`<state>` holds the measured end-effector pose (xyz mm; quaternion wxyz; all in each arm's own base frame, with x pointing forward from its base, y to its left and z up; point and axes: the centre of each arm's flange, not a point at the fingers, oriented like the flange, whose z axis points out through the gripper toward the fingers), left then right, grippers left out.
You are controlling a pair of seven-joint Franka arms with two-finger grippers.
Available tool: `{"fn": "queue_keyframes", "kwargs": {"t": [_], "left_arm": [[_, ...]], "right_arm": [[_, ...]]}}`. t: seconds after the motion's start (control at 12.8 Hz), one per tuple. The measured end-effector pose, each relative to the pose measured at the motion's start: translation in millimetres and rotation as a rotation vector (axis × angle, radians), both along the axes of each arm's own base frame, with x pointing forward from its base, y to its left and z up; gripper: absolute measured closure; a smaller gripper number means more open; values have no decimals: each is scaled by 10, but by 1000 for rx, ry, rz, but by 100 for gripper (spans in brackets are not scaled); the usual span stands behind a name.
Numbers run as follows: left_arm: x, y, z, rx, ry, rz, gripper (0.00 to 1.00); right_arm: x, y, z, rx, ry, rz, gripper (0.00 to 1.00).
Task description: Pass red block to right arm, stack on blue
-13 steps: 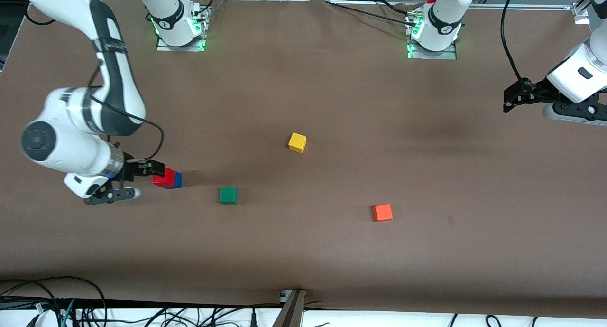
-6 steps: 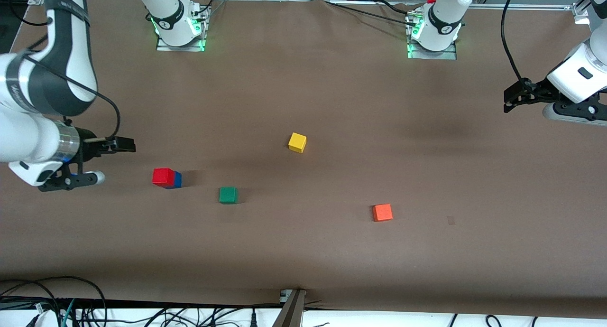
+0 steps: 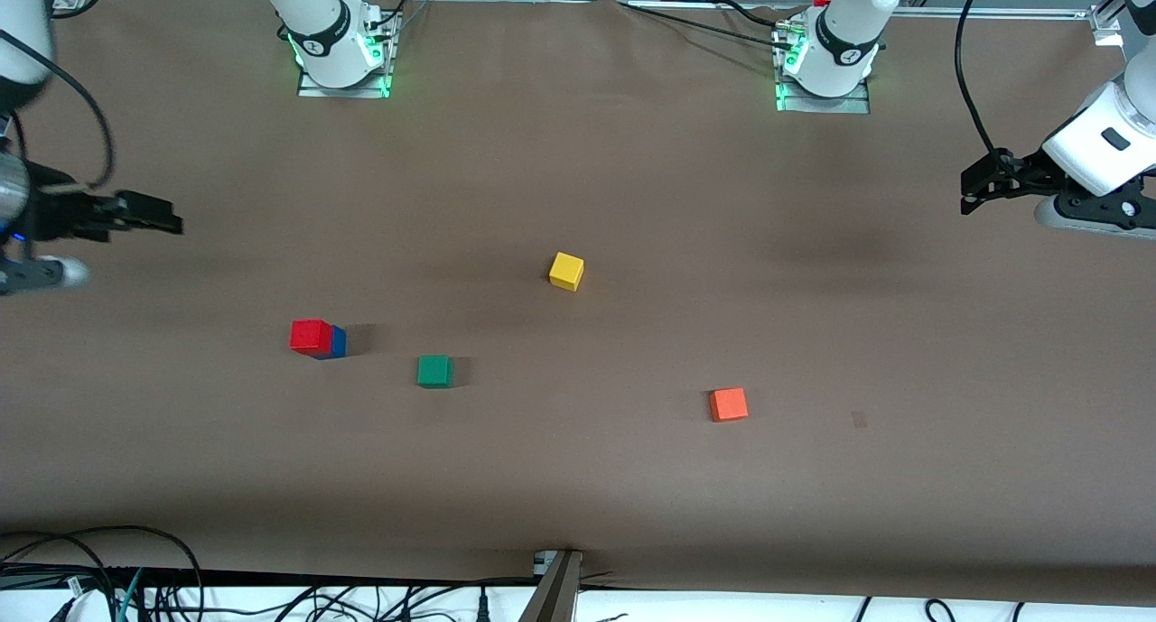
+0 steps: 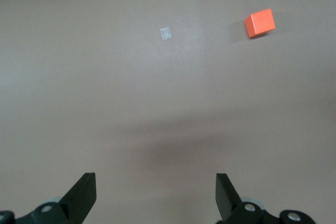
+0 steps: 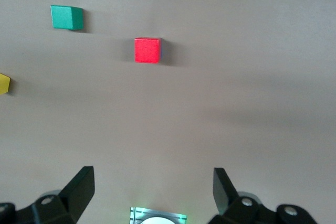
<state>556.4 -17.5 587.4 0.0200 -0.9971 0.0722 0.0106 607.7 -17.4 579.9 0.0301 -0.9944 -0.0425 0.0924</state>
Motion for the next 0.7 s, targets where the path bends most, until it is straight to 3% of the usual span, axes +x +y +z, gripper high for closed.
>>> {"fn": "queue_keyframes", "kwargs": {"t": [0.39, 0.7], "left_arm": [[0, 0, 2, 0, 0, 0, 0], [0, 0, 2, 0, 0, 0, 0]], "right_arm": [[-529, 81, 417, -72, -9, 57, 0], [-651, 167, 490, -71, 2, 75, 0]]}}
